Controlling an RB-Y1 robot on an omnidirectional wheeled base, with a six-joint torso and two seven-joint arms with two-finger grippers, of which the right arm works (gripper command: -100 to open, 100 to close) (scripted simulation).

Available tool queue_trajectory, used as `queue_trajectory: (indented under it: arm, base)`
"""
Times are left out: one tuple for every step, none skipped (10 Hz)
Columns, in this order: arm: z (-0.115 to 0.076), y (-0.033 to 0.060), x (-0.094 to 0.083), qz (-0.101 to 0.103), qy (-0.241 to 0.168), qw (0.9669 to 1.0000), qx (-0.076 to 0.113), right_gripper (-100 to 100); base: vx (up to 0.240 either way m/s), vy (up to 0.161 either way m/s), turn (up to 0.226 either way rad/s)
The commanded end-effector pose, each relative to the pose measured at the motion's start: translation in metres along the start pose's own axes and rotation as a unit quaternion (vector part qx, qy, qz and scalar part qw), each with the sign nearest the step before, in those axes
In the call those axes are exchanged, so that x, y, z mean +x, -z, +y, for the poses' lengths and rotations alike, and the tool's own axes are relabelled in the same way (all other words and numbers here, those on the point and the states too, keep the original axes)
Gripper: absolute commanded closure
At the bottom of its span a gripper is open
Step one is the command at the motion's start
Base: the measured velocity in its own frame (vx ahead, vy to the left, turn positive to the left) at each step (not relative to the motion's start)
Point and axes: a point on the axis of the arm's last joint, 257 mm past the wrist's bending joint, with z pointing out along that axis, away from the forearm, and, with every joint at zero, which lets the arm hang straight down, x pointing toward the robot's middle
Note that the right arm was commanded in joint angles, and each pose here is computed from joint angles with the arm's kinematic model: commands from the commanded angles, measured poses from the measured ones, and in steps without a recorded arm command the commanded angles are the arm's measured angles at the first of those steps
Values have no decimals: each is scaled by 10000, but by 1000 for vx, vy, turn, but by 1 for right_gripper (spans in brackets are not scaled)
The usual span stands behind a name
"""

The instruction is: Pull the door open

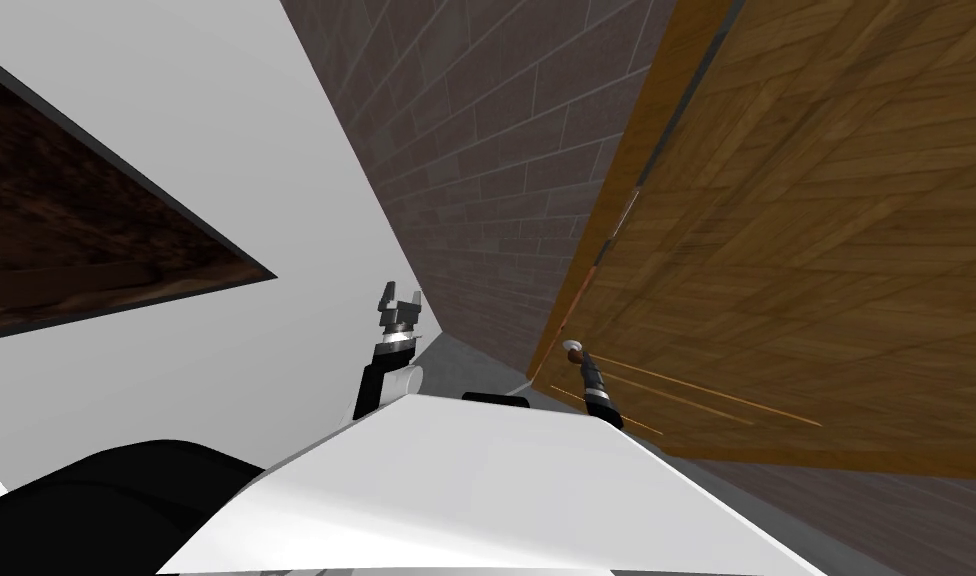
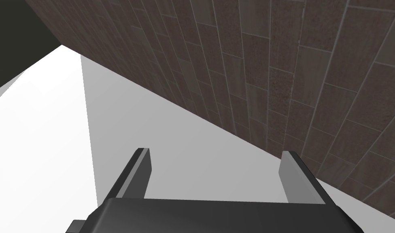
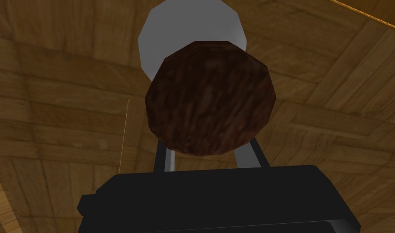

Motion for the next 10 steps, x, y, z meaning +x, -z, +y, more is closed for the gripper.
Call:
queue_trajectory:
  arm:
    - [98,-34,96,50,-238,9996,-107,100]
    - [98,-34,96,50,-238,9996,-107,100]
    - [99,-49,91,26,-525,9986,-105,100]
    - [99,-63,87,0,-724,9973,-103,100]
    - [99,-63,87,1,-813,9966,-103,100]
    - [97,-77,82,-25,-1038,9945,-100,100]
    - [97,-77,82,-24,-1100,9939,-100,100]
    - [95,-90,77,-49,-1359,9907,-97,100]
    - [95,-90,77,-49,-1385,9903,-97,100]
    - [91,-102,73,-74,-1652,9862,-92,100]
  base:
    - [-38,-8,26]
    - [-9,-1,1]
    - [-30,-6,58]
    - [-69,-7,101]
    - [-56,-22,32]
    - [-55,-21,80]
    - [-40,-10,51]
    - [-40,-6,42]
    - [-37,-8,39]
    - [-50,-17,73]
